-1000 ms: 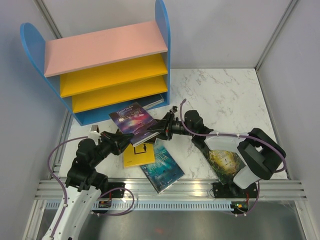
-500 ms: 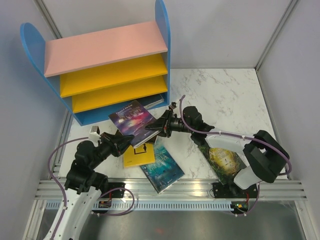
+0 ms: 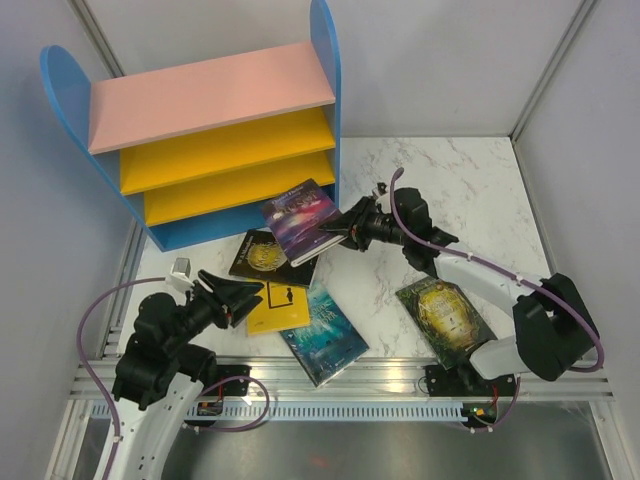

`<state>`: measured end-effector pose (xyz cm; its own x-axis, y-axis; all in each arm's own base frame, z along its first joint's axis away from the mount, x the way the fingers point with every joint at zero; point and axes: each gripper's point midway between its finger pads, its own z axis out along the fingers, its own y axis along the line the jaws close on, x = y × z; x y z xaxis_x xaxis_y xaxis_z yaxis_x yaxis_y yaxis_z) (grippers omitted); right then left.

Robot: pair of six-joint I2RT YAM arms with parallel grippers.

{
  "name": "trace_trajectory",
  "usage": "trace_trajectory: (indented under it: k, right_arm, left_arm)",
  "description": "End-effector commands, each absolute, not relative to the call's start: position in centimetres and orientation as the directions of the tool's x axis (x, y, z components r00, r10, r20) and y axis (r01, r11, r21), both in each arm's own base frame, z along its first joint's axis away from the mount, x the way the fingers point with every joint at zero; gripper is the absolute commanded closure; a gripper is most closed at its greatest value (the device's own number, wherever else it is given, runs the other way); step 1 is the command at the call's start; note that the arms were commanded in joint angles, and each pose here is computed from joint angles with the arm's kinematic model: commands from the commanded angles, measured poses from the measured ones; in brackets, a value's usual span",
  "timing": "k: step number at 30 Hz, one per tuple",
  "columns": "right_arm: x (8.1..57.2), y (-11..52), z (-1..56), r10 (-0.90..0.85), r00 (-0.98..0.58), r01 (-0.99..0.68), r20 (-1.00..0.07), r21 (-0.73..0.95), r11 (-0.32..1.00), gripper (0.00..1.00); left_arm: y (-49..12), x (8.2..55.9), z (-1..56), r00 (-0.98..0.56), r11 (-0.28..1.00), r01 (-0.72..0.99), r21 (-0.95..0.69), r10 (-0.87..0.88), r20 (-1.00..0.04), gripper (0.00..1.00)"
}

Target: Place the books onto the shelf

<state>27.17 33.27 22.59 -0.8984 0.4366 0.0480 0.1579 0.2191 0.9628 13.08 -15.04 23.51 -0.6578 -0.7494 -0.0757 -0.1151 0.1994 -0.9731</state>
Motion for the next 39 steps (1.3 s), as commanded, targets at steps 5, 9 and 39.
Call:
trace_trajectory:
  k: [5,9,39]
  right_arm:
    - [31.5,33.4,32.6,0.449,-0.888,-0.086,-0.102,0.995,0.055,1.0]
    - [33.8,33.1,33.1,0.48,-0.872,-0.085,-0.095,0.995,0.044,1.0]
    - [45.9,35.5,15.0,0.693,-0.713,0.3,0.107,0.94,0.164,0.44]
  left_arm:
    - [-14.9,11.9,23.6,-0.679,0.252,-0.076,-0.965,-0.722,-0.134,0.44]
    - [-14.8,11.8,23.2,-0.676,0.26,-0.089,-0.961,-0.725,-0.134,0.45]
    - [-13.7,10.6,24.4,-0.673,0.383,-0.06,-0.922,-0.697,-0.246,0.52]
